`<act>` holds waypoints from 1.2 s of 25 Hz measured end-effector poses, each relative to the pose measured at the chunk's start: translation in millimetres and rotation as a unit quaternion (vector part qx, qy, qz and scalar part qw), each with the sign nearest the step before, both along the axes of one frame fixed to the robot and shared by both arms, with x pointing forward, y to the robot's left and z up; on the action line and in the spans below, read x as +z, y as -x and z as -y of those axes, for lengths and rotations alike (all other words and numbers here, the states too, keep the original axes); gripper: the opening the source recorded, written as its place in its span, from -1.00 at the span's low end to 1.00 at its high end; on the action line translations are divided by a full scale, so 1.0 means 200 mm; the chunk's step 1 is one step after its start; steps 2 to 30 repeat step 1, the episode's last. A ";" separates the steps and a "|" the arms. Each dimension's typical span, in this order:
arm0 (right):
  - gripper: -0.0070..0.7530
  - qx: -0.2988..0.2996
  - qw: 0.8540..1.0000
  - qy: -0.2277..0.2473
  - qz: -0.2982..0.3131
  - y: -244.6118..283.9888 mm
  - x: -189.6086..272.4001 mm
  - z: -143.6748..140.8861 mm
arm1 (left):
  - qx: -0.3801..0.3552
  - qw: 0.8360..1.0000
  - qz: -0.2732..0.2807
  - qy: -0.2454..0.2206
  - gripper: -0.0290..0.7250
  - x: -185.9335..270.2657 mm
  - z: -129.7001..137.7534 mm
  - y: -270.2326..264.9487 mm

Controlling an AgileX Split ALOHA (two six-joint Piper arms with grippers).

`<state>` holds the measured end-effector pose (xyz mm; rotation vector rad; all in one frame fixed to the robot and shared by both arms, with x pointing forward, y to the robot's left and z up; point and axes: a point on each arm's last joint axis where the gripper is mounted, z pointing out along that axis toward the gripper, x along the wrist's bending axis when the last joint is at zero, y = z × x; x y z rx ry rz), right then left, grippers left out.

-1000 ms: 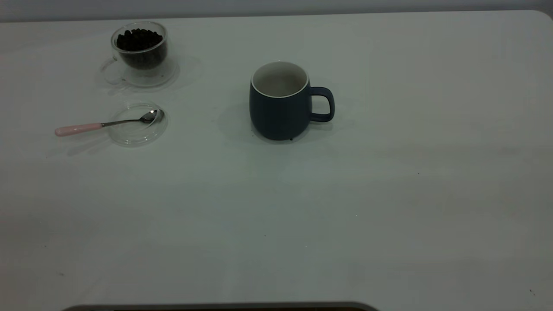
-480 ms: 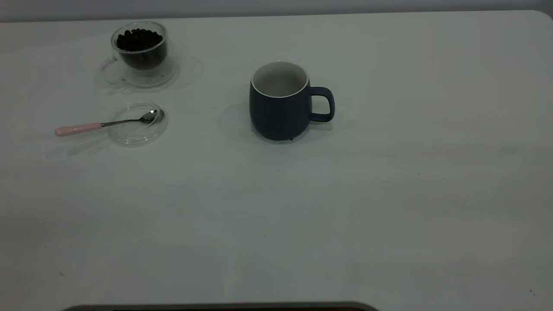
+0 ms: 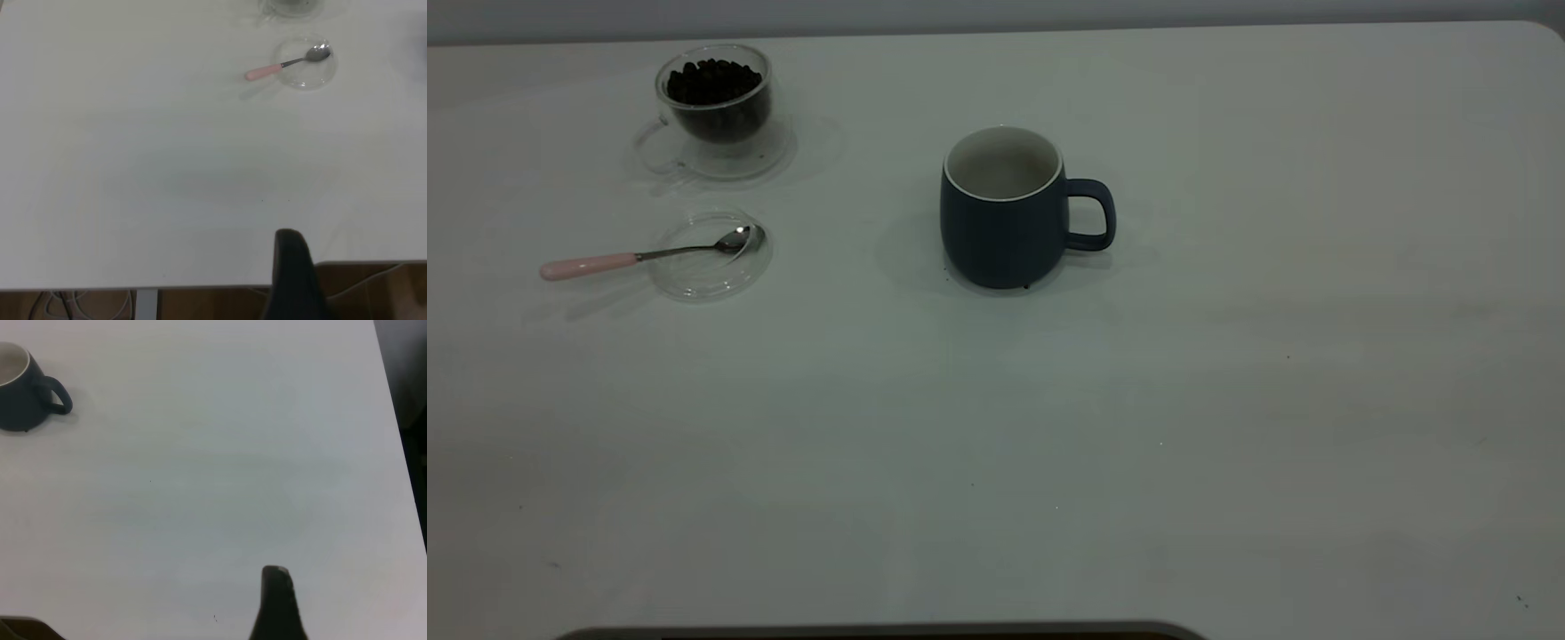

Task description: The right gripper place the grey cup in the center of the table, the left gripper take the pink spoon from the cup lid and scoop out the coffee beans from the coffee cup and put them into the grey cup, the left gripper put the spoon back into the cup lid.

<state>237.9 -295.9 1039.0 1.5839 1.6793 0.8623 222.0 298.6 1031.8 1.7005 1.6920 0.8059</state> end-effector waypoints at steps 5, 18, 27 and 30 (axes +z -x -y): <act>0.57 0.000 1.000 0.000 0.000 0.00 0.00 0.00 | 0.000 1.000 0.000 0.000 0.53 0.00 0.00 0.00; 0.57 0.000 1.000 0.000 0.000 0.00 0.00 0.00 | 0.000 1.000 0.000 0.000 0.53 0.00 0.00 0.00; 0.57 0.000 1.000 0.000 0.000 0.00 0.00 0.00 | 0.000 1.000 0.000 0.000 0.53 0.00 0.00 0.00; 0.57 0.000 1.000 0.000 0.000 0.00 0.00 0.00 | 0.000 1.000 0.000 0.000 0.53 0.00 0.00 0.00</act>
